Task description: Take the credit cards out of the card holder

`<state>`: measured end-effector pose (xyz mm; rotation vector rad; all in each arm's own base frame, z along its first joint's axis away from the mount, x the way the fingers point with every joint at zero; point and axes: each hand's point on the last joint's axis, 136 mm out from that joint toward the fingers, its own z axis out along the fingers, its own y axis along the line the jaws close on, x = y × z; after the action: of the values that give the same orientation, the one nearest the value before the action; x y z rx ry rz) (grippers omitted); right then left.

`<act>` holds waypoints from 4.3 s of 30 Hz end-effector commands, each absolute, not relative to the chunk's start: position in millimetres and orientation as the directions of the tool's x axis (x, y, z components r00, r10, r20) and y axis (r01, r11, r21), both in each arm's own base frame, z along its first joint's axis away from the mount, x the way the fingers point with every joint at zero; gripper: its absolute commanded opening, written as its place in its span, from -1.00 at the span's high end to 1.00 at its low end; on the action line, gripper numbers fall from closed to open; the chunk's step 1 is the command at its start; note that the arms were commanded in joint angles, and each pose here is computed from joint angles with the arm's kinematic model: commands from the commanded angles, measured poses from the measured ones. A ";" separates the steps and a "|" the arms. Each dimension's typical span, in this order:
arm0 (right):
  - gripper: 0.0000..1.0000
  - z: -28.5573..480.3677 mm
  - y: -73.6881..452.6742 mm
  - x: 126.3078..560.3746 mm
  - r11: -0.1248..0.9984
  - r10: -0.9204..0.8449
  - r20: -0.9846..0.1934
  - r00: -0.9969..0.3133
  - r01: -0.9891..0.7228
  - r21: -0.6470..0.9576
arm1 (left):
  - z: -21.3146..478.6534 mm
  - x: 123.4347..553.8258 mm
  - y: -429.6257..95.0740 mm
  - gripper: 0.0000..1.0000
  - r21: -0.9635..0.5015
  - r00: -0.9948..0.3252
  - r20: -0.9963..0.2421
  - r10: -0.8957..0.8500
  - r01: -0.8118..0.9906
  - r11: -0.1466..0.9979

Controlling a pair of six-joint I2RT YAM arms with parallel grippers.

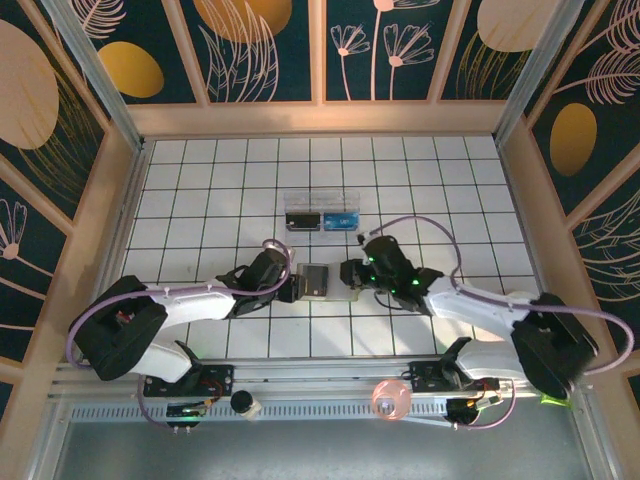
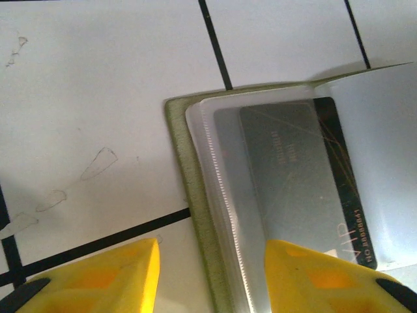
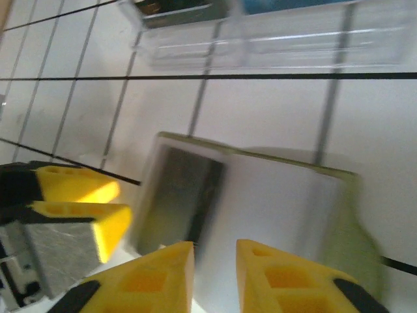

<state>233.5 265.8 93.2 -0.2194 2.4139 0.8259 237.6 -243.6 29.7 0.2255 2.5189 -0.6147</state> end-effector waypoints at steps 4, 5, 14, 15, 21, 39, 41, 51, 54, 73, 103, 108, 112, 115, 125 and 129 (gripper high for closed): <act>0.62 69.4 290.9 235.5 0.775 -0.033 -0.522 -0.853 -0.351 0.525 | 66.1 247.1 -255.2 -0.07 -0.445 -0.802 -0.597 -0.024 0.307 0.841; 0.63 61.4 288.7 235.1 0.786 -0.035 -0.507 -0.861 -0.337 0.518 | 70.3 248.8 -256.1 -0.12 -0.445 -0.793 -0.608 -0.025 0.315 0.838; 0.70 17.8 257.5 236.2 0.876 0.009 -0.414 -0.910 -0.193 0.442 | 68.7 269.6 -276.5 0.03 -0.437 -0.772 -0.636 -0.009 0.351 0.828; 0.69 17.5 255.6 237.0 0.882 0.014 -0.415 -0.910 -0.184 0.434 | 66.0 273.3 -277.6 0.04 -0.428 -0.770 -0.638 -0.005 0.348 0.834; 0.68 25.6 257.1 238.9 0.877 0.020 -0.426 -0.904 -0.189 0.441 | 37.2 277.5 -268.0 0.06 -0.338 -0.790 -0.611 0.051 0.319 0.886; 0.56 71.2 315.1 241.4 0.689 0.011 -0.340 -0.940 -0.239 0.684 | -1.4 243.6 -241.0 0.22 -0.360 -0.867 -0.498 0.028 0.235 0.903; 0.56 65.6 316.3 241.3 0.675 0.026 -0.301 -0.953 -0.205 0.709 | -0.5 242.2 -242.9 0.22 -0.374 -0.870 -0.492 0.022 0.234 0.898; 0.56 40.0 304.3 245.3 0.721 0.066 -0.231 -0.971 -0.114 0.684 | -0.4 238.1 -243.7 0.23 -0.393 -0.877 -0.481 0.019 0.235 0.889; 0.57 33.3 297.0 245.6 0.750 0.078 -0.218 -0.973 -0.086 0.656 | -0.4 236.8 -244.3 0.24 -0.397 -0.878 -0.478 0.021 0.237 0.887; 0.58 23.0 302.5 243.6 0.734 0.056 -0.177 -0.983 -0.080 0.675 | -11.4 222.9 -249.3 0.36 -0.435 -0.906 -0.419 0.051 0.249 0.865; 1.00 36.6 241.1 237.0 0.854 0.109 -0.281 -0.953 -0.055 0.518 | -6.6 219.9 -245.9 0.33 -0.440 -0.906 -0.422 0.040 0.243 0.864; 1.00 43.2 236.3 237.5 0.873 0.082 -0.296 -0.952 -0.075 0.482 | -7.1 219.9 -246.8 0.32 -0.443 -0.907 -0.420 0.040 0.243 0.863; 1.00 47.0 239.4 240.2 0.877 0.071 -0.301 -0.951 -0.085 0.473 | -5.5 220.4 -246.6 0.32 -0.443 -0.904 -0.426 0.039 0.246 0.862; 1.00 52.9 240.6 244.8 0.883 0.060 -0.323 -0.945 -0.100 0.458 | -3.4 220.9 -246.2 0.31 -0.444 -0.902 -0.431 0.036 0.247 0.861; 1.00 52.8 267.6 246.8 0.894 -0.013 -0.342 -0.940 -0.163 0.416 | -3.7 220.8 -248.3 0.32 -0.450 -0.902 -0.430 0.041 0.253 0.856; 0.97 53.0 276.8 244.9 0.883 -0.030 -0.350 -0.936 -0.189 0.430 | -5.1 220.7 -249.7 0.33 -0.452 -0.903 -0.427 0.044 0.255 0.855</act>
<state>247.8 271.8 56.6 -0.1155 2.7076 0.6926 249.0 -256.4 18.9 0.1926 2.4899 -0.7177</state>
